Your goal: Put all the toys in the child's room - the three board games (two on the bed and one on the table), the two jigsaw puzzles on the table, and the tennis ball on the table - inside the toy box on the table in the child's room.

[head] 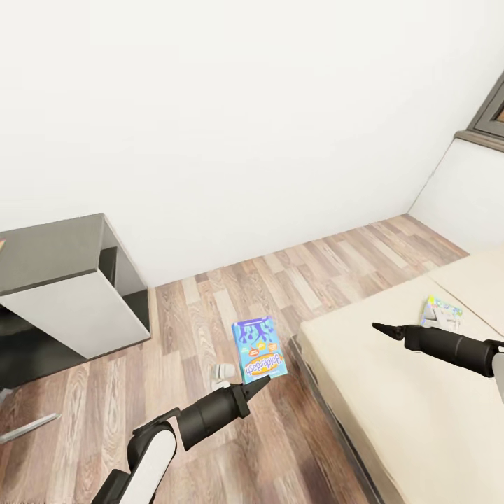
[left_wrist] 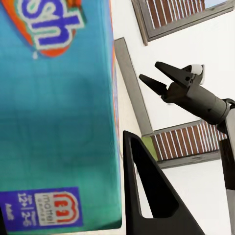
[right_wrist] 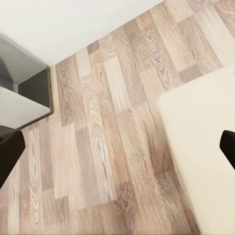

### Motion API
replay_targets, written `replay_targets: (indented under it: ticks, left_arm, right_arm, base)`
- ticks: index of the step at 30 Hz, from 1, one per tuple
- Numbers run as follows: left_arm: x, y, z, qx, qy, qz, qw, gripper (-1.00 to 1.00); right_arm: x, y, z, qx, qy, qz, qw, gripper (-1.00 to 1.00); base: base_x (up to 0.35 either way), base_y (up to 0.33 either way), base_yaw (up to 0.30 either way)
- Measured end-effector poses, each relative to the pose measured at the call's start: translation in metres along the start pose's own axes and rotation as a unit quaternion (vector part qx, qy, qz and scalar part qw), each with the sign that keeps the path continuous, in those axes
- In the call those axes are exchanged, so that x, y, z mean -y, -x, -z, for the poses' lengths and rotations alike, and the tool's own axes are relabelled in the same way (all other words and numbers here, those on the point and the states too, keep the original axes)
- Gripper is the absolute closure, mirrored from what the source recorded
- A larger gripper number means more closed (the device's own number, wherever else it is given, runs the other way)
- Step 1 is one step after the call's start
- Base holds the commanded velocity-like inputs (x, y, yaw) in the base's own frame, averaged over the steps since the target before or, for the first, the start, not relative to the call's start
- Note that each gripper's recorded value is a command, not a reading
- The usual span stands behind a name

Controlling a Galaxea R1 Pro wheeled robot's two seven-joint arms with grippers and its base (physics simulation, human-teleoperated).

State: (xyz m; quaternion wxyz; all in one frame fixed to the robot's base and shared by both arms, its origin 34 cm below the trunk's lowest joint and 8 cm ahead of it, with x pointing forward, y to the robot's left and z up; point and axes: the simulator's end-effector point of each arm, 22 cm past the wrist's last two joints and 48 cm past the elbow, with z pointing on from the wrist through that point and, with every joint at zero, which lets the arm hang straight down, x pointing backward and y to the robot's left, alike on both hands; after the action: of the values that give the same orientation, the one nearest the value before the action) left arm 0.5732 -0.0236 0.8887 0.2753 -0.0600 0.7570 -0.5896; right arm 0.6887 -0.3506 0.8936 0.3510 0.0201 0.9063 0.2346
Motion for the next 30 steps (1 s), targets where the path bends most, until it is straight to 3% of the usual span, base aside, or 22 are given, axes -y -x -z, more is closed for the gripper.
replay_targets:
  ticks: [30]
  left_arm:
    - [0.049,0.013,0.010,0.006,-0.008,-0.017,0.9998,1.00]
  right_arm:
    - [-0.021,0.035,0.045,0.027,0.000,0.001,0.9996,-1.00]
  base:
    - [0.000,0.000,0.159]
